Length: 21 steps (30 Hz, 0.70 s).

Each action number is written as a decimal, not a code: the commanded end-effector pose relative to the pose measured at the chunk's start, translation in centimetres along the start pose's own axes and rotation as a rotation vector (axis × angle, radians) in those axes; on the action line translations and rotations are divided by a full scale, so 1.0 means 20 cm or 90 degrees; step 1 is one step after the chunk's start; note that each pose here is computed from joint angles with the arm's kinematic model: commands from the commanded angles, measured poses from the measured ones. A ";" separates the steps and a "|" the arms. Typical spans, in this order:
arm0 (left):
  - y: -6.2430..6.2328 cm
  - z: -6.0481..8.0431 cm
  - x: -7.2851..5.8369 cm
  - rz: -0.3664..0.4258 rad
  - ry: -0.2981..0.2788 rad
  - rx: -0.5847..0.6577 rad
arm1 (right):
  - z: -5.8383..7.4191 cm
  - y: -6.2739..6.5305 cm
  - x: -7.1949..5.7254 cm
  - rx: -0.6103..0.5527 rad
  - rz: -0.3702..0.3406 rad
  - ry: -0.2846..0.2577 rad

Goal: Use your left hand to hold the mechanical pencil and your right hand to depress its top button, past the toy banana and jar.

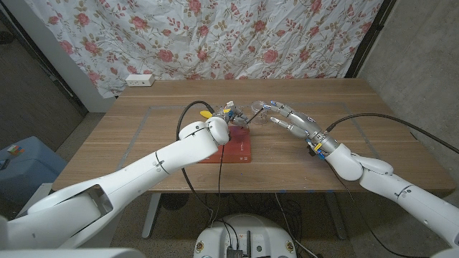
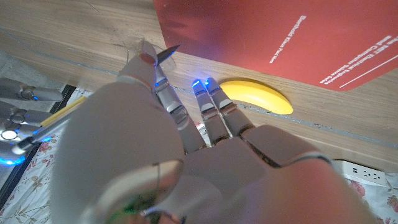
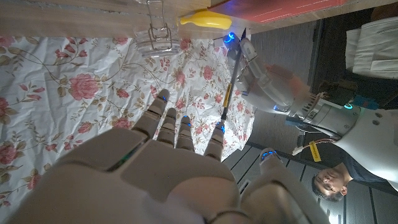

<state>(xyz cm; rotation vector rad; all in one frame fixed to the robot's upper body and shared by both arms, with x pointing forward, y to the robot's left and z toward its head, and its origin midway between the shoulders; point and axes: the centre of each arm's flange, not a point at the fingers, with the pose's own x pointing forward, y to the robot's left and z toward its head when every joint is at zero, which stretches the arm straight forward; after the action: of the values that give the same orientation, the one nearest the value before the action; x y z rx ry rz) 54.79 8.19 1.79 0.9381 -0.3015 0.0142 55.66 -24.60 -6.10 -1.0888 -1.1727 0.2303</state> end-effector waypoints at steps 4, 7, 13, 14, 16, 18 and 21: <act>0.01 -0.01 0.00 -0.004 0.002 0.008 | -0.02 -0.04 -0.01 0.026 -0.037 0.001; 0.02 -0.01 0.01 -0.005 0.003 0.010 | -0.03 -0.05 -0.01 0.030 -0.044 0.000; 0.04 0.01 0.02 0.000 -0.001 0.016 | -0.05 -0.08 -0.01 0.036 -0.065 0.007; 0.04 0.01 0.02 -0.001 -0.005 0.019 | -0.05 -0.08 -0.01 0.037 -0.068 0.009; 0.04 0.02 0.03 -0.003 -0.006 0.022 | -0.06 -0.09 -0.01 0.040 -0.074 0.012; 0.05 0.03 0.03 -0.004 -0.008 0.029 | -0.07 -0.10 -0.01 0.046 -0.079 0.018; 0.06 0.04 0.03 -0.006 -0.010 0.039 | -0.09 -0.11 -0.02 0.059 -0.087 0.032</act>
<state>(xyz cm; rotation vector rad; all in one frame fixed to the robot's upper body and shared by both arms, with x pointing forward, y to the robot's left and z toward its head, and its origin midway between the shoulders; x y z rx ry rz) 54.94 8.39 2.47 0.9627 -0.3035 0.0133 55.79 -25.82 -5.13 -0.9896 -1.1946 0.1856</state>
